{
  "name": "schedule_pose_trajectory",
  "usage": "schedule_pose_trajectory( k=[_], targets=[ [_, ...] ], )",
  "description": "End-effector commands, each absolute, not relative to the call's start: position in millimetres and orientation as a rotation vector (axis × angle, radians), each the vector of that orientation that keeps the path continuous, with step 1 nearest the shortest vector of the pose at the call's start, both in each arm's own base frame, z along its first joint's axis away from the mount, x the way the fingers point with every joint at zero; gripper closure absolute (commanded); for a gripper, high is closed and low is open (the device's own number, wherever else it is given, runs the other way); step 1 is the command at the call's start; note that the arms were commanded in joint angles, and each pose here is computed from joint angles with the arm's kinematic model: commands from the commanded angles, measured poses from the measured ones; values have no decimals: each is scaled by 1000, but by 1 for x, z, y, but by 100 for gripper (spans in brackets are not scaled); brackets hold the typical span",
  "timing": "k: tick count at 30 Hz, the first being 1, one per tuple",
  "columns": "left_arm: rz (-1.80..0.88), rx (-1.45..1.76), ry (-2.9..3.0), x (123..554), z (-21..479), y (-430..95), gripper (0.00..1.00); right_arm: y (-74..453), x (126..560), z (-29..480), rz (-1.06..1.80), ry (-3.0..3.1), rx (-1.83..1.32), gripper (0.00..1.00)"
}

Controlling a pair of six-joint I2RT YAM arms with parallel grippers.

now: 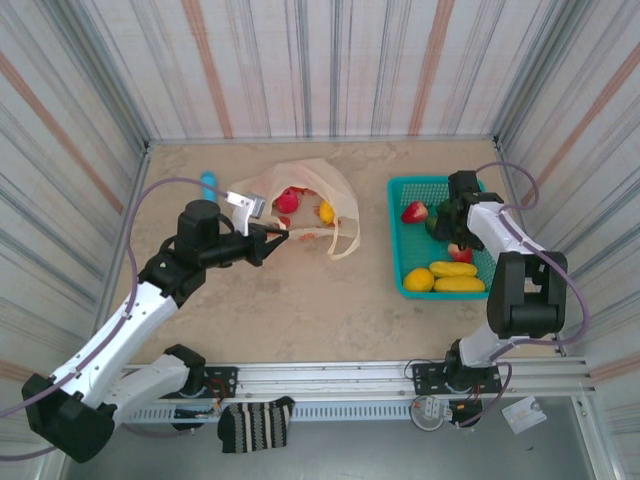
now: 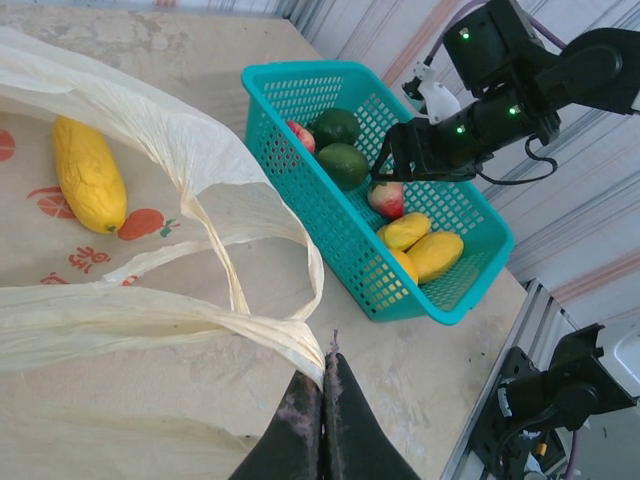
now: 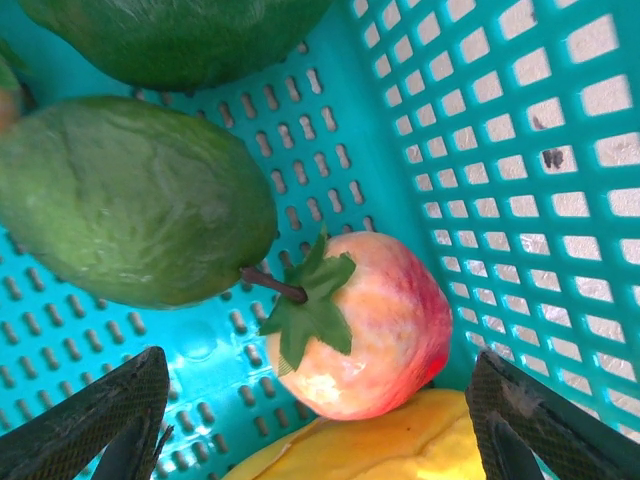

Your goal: Place the fake fruits into the plastic bag and tie a complex knot

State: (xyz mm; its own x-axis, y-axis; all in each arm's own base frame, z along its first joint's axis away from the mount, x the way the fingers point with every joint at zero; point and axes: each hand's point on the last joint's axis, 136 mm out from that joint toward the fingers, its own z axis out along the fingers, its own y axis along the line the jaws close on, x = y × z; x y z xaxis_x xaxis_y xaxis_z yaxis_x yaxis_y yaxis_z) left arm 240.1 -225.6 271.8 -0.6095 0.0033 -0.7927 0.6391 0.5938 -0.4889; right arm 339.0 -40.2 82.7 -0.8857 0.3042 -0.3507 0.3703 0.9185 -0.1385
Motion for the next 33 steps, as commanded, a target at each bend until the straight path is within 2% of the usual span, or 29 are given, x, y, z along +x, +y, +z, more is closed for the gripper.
schedule_pose_trajectory(
  k=[1, 12, 17, 20, 25, 33],
  targets=[
    [-1005, 536, 2031, 235, 272, -227, 100, -43, 332, 65, -405, 2829, 390, 20],
    [-993, 547, 2024, 233, 274, -227, 100, -48, 336, 34, -546, 2944, 323, 22],
    [-993, 547, 2024, 232, 274, -227, 100, -41, 336, 32, -528, 2955, 313, 31],
    [-994, 549, 2026, 232, 274, -227, 100, -34, 335, 37, -502, 2934, 317, 41],
    [-994, 549, 2030, 233, 273, -227, 100, -26, 335, 54, -375, 2882, 383, 51],
    [-993, 549, 2033, 233, 271, -228, 100, -18, 342, 95, -143, 2761, 518, 56]
  ],
)
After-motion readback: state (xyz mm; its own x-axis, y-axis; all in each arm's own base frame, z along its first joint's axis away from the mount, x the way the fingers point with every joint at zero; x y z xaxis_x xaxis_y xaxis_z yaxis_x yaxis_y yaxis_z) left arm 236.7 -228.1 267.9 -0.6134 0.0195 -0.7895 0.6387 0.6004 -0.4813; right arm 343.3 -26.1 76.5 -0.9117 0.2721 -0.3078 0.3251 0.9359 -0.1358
